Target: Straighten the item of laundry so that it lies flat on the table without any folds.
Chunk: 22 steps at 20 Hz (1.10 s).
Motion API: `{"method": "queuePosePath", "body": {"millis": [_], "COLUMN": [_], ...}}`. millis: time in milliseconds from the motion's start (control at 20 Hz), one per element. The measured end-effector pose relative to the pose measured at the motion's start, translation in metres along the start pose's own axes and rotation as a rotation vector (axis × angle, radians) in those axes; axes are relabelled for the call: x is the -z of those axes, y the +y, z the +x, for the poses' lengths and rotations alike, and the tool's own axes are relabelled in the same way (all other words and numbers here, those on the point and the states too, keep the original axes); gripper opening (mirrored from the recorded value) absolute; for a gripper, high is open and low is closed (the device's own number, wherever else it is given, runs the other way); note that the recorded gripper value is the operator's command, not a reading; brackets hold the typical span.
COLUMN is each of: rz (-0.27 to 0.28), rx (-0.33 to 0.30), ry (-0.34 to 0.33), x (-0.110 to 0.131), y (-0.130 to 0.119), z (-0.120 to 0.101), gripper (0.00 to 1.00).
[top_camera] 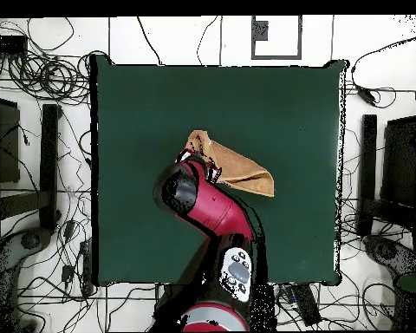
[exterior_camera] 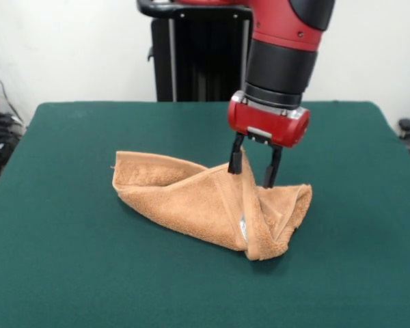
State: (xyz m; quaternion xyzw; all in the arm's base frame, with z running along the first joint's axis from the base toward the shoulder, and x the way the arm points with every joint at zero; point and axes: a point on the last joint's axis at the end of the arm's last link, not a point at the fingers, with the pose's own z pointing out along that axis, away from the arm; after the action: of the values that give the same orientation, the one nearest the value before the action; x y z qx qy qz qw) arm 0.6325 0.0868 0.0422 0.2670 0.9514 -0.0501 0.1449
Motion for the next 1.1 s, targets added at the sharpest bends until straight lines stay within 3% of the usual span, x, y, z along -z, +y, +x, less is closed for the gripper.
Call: {"method": "queuePosePath", "body": {"millis": [1100], "rz": [0.01], "rx": [-0.001], "ry": [0.021], "x": [-0.002], "y": [0.004], "z": [0.018], "gripper": [1.0]}}
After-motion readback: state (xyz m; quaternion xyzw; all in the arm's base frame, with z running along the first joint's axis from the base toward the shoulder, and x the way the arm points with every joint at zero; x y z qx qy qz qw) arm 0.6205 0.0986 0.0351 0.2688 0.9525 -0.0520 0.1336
